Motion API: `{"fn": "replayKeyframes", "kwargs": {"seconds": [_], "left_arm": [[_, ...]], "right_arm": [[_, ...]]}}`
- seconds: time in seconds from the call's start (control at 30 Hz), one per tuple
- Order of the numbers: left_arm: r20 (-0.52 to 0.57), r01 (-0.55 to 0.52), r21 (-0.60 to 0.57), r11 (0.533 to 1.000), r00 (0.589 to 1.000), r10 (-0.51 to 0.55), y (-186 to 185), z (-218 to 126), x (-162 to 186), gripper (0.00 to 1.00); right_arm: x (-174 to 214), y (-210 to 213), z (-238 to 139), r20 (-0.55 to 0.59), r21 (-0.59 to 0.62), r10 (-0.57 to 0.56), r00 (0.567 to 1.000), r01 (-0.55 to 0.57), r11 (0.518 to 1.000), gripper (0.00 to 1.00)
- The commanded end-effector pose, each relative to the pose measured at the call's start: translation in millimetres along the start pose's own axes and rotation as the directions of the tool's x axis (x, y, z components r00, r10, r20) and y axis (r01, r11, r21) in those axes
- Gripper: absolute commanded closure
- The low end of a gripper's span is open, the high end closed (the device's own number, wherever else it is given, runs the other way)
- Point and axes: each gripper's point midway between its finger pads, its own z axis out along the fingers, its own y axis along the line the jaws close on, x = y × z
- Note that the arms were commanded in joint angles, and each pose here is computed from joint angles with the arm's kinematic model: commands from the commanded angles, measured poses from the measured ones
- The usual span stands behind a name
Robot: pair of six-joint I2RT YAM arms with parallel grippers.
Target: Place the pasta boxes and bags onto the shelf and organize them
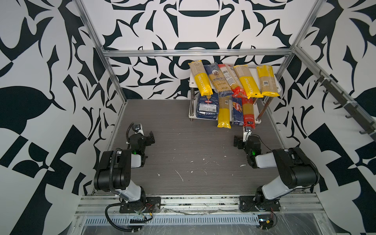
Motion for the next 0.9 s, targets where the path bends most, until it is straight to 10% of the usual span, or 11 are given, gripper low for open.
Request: {"fn": "replayKeyframes", "kwargs": {"seconds": [0.0,0.53,0.87], "left_arm": [[0.030,-0.001,0.008,1.000,1.000,0.001,-1,1,-11,0.01],[0.026,-0.002,0.007,1.000,1.000,0.001,0,1,-10,0.01],[0.028,-0.001,0.006,1.000,1.000,0.001,0,1,-10,0.01]], "right_arm": [[-25,-1,0,0.073,0.004,0.007,0.997,-0.007,1.000,0.00],[-74,3,-63,0.173,-0.063,0.023,0.985,-0.013,0.998,0.00],[-55,8,-38,0.139,-0.075,0.005,0.990,0.006,0.997,0.00]]}}
